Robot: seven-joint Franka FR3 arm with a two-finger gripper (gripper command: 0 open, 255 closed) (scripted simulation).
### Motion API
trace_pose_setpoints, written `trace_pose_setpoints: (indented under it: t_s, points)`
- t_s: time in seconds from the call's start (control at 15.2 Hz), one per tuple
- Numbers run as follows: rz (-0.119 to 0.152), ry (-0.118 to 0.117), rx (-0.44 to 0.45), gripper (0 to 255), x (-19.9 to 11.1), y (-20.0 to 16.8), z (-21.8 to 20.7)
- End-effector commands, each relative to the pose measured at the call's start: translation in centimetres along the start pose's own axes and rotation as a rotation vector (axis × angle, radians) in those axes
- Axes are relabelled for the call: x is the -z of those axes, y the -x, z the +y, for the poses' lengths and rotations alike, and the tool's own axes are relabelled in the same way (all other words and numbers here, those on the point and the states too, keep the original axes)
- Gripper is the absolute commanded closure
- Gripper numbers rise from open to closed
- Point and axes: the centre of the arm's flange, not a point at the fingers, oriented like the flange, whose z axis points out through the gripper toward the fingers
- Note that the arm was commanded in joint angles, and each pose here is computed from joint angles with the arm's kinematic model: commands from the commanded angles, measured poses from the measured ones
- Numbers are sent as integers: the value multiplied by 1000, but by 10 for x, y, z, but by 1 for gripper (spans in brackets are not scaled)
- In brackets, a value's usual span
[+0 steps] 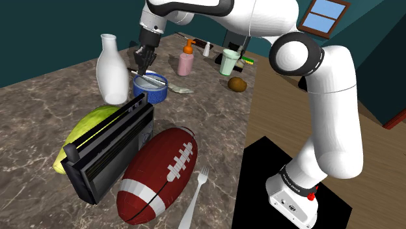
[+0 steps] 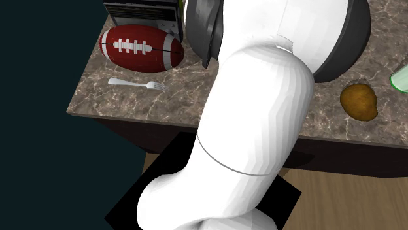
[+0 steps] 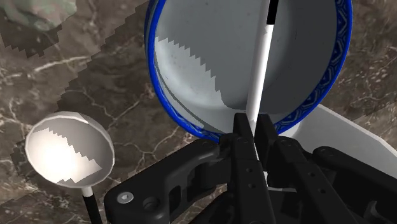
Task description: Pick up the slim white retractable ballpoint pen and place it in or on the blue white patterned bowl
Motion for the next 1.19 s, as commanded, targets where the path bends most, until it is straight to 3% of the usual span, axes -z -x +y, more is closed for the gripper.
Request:
trace_pose_setpoints:
  t_s: [0.0, 0.07, 0.4, 0.66, 1.12]
  points:
    - [0, 0, 0, 255, 0, 0, 0]
    - [0, 0, 0, 0, 0, 0, 0]
    - [0, 0, 0, 0, 0, 0, 0]
    - [0, 0, 0, 0, 50, 0, 0]
    - [0, 0, 0, 0, 50, 0, 0]
